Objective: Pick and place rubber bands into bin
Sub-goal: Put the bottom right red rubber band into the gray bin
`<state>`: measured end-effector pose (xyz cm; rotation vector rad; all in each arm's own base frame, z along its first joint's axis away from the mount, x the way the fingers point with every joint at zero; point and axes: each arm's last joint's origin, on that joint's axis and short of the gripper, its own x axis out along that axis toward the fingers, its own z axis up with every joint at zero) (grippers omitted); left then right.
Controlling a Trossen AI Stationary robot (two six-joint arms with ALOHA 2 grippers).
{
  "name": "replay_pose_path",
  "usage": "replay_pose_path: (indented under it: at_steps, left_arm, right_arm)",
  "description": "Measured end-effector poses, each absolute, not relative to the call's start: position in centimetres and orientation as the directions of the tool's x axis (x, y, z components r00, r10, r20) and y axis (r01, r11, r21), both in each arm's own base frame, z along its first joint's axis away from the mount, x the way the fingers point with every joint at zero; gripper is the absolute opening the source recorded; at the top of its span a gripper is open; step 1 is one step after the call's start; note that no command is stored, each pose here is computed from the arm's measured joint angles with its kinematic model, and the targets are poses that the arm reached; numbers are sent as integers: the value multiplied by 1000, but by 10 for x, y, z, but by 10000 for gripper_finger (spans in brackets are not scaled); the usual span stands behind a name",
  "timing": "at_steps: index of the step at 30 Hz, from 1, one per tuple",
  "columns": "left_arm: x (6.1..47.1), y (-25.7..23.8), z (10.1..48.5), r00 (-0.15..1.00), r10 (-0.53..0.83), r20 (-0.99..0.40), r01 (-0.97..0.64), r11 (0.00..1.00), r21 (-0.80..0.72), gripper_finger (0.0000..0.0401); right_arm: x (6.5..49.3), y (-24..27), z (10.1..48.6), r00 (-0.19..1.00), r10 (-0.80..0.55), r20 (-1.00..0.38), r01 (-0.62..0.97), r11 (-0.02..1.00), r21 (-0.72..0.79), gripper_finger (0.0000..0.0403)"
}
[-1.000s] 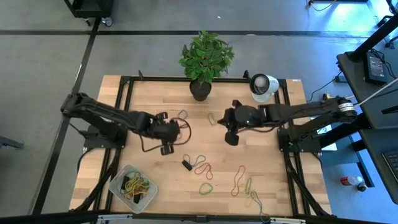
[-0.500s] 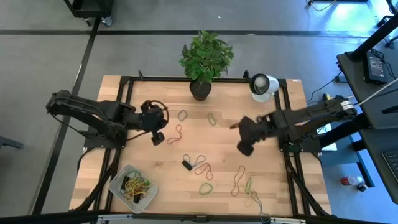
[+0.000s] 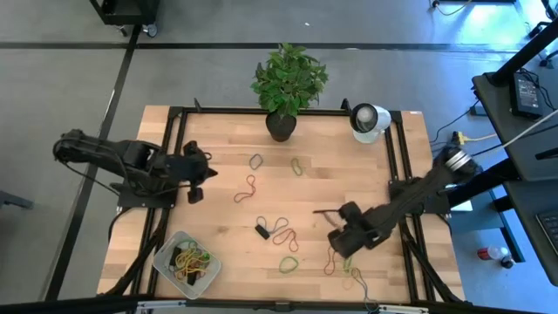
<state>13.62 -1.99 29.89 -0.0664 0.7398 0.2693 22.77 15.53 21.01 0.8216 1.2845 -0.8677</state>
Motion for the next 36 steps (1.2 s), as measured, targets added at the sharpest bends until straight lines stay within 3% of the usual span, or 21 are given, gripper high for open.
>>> replay_pose_path:
  at_steps: [5,10,17,20,24,30,36]
  left_arm:
    - [119,-17,291,731,167,-661,-230,973,-8,2]
    - [112,-17,294,756,98,-647,-185,980,-68,1]
    - [111,-18,294,760,80,-645,-209,970,-125,1]
    - [111,-18,294,759,73,-647,-204,970,-131,3]
    - [111,-18,294,759,73,-647,-205,970,-130,2]
    - [110,-17,294,760,98,-643,-174,983,-57,4]
    - [106,-16,297,771,98,-629,-153,988,-34,2]
  right_arm:
    - [241,167,173,-15,-102,-995,929,366,-52,17]
    - [249,172,154,-12,-106,-994,952,303,-44,53]
    - [253,175,135,-46,-135,-990,950,299,-85,99]
    - [257,178,126,-41,-143,-989,951,299,-83,91]
    - [260,180,120,-32,-142,-989,951,300,-74,28]
    - [274,188,151,-34,-201,-979,949,300,-94,3]
    - [300,196,221,174,-344,-923,924,380,33,2]
